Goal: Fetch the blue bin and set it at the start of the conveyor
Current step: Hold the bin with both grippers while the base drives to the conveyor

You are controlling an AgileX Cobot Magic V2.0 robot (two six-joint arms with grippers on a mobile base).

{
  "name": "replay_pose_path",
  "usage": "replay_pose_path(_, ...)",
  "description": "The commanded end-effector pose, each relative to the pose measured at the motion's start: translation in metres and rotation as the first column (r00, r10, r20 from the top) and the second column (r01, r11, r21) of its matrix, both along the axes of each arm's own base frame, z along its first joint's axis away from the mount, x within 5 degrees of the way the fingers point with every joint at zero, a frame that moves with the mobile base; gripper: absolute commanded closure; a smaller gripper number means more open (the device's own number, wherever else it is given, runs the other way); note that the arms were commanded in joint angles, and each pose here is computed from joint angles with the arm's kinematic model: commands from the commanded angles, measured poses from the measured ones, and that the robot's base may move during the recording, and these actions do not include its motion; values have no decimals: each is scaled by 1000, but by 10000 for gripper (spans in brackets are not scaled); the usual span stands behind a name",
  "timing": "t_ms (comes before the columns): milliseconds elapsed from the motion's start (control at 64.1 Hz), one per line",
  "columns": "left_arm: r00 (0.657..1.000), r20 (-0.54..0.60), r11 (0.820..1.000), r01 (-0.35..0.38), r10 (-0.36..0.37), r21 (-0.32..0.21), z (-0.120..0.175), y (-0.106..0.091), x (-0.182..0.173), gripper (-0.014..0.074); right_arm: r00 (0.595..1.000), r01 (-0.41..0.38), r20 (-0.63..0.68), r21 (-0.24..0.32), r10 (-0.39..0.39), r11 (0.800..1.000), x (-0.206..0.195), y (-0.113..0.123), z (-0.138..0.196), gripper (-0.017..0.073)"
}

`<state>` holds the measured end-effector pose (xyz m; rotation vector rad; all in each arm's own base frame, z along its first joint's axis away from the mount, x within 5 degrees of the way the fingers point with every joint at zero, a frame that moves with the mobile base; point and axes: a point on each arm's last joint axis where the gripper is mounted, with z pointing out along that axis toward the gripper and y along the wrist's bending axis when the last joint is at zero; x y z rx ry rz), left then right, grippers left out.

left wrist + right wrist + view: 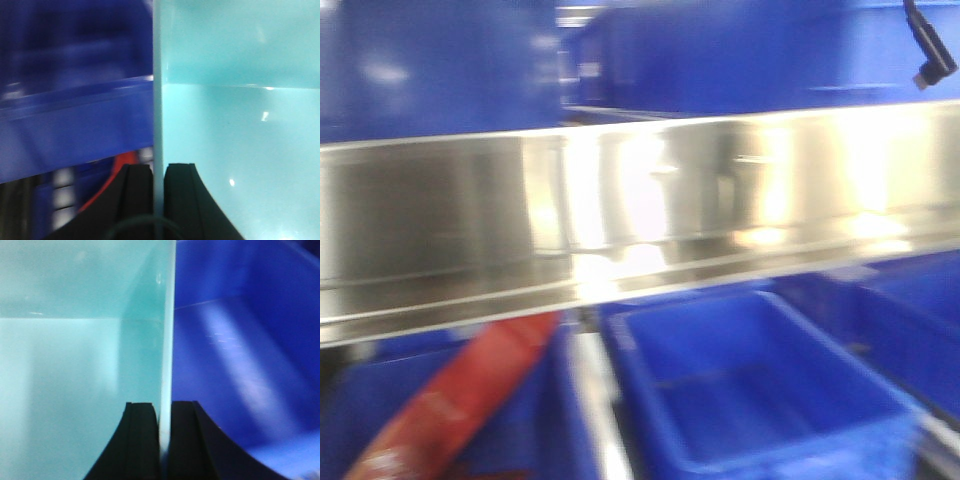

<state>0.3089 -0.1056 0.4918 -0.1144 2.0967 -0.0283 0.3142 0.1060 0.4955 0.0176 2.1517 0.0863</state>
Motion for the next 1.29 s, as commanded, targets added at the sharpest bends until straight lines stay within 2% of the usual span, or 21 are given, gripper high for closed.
replay_pose_path(0,998,67,1000,4,-5,6,11,2,-5,705,995,-13,97,-7,13,1000,-3,-2,14,713)
replay_pose_path(686,998,67,1000,4,-5,6,11,2,-5,705,998,-6,58,-9,6,1000,-4,-3,10,713)
replay_pose_path(952,998,67,1000,4,-5,6,11,2,-5,705,999,21,-42,-33,-23,999,-9,-6,3,713)
replay_pose_path(1139,998,67,1000,4,-5,6,11,2,-5,705,999,18,-28,-29,-18,999,-8,-6,4,713)
replay_pose_path(1279,998,67,1000,4,-5,6,11,2,-5,705,999,6,41,-23,-6,1000,-5,-5,9,713)
